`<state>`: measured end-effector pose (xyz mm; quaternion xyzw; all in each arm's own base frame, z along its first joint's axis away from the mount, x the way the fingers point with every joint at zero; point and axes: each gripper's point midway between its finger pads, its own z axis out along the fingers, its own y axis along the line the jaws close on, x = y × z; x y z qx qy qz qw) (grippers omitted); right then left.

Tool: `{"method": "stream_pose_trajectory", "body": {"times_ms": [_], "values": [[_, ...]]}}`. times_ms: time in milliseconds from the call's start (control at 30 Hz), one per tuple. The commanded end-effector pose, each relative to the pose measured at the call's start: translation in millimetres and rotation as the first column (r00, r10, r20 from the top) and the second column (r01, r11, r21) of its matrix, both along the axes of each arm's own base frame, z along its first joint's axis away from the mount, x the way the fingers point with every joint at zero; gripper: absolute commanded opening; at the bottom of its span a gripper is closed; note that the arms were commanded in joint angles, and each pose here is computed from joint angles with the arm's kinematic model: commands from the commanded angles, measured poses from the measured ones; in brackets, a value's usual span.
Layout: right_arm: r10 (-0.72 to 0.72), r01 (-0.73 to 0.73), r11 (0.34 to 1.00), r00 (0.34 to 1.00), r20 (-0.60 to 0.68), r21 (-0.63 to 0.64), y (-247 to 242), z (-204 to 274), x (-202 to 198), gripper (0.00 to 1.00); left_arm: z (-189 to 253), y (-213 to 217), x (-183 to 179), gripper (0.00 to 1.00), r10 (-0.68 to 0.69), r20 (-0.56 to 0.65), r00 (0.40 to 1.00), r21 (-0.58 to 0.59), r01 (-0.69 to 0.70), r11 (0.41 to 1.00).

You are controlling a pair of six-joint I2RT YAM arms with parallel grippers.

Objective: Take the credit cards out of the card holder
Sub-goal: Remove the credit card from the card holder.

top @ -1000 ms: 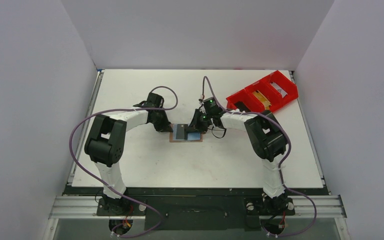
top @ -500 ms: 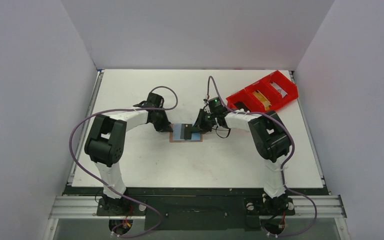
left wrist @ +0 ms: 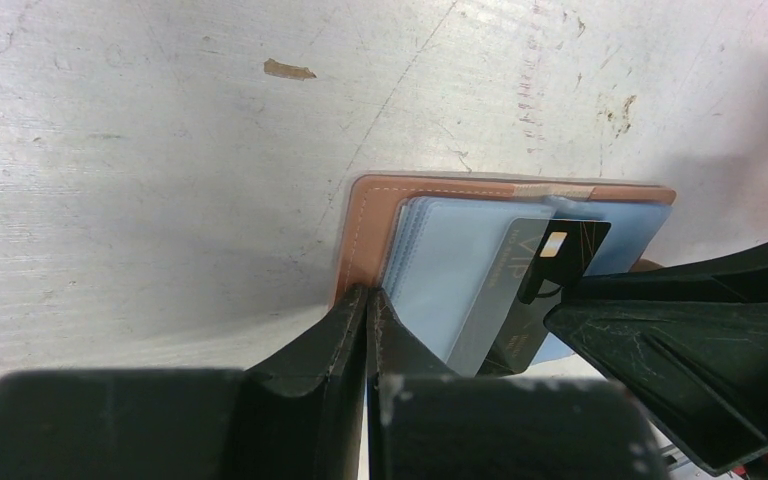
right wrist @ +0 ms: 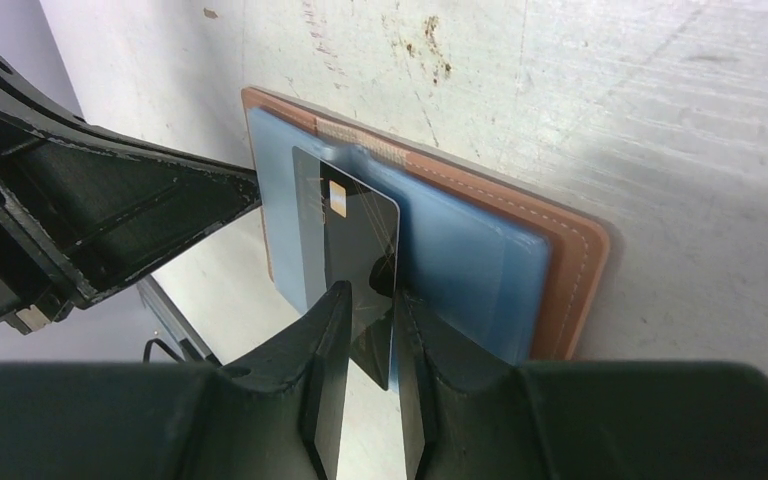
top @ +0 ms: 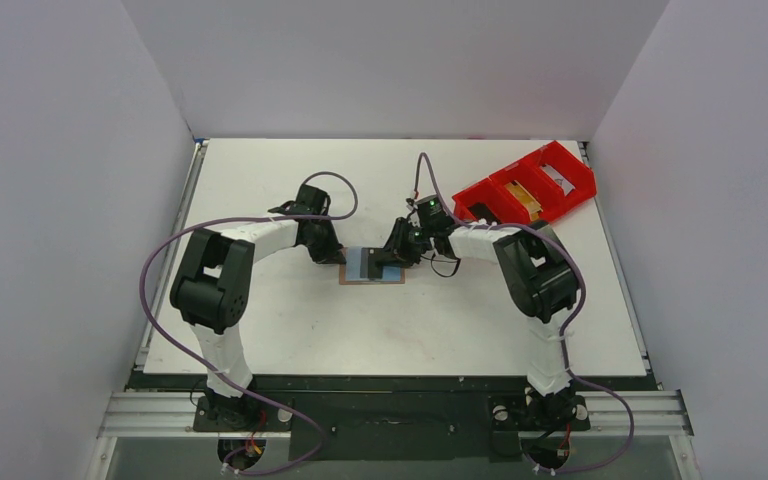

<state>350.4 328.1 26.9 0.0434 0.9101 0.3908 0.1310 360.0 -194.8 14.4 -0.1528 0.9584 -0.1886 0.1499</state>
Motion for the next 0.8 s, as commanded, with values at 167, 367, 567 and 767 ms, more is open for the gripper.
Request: {"method": "stream_pose_trajectory", "body": {"times_ms": [167, 367, 567, 767], "values": [[-0.012, 0.012, 0.999, 1.0, 0.0, 0.041, 8, -8, 4, 0.16, -50, 30, -40, 0.0, -0.009, -0.16, 0.987, 0.191, 0.039, 0.981], [-0.044, 0.043, 0.998, 0.999, 0.016, 0.044, 1, -2, 9, 0.0, -50, 33, -42, 0.0, -0.006, -0.163, 0.987, 0.201, 0.039, 0.979], [-0.077, 0.077, 0.997, 0.996, 0.053, 0.008, -21, 9, 16, 0.0, -48, 40, -42, 0.0, 0.009, -0.162, 0.987, 0.215, 0.026, 0.976], [-0.088, 0.094, 0.994, 0.991, 0.096, -0.058, -42, 18, 18, 0.0, -47, 44, -42, 0.0, 0.016, -0.16, 0.987, 0.216, 0.02, 0.976]]}}
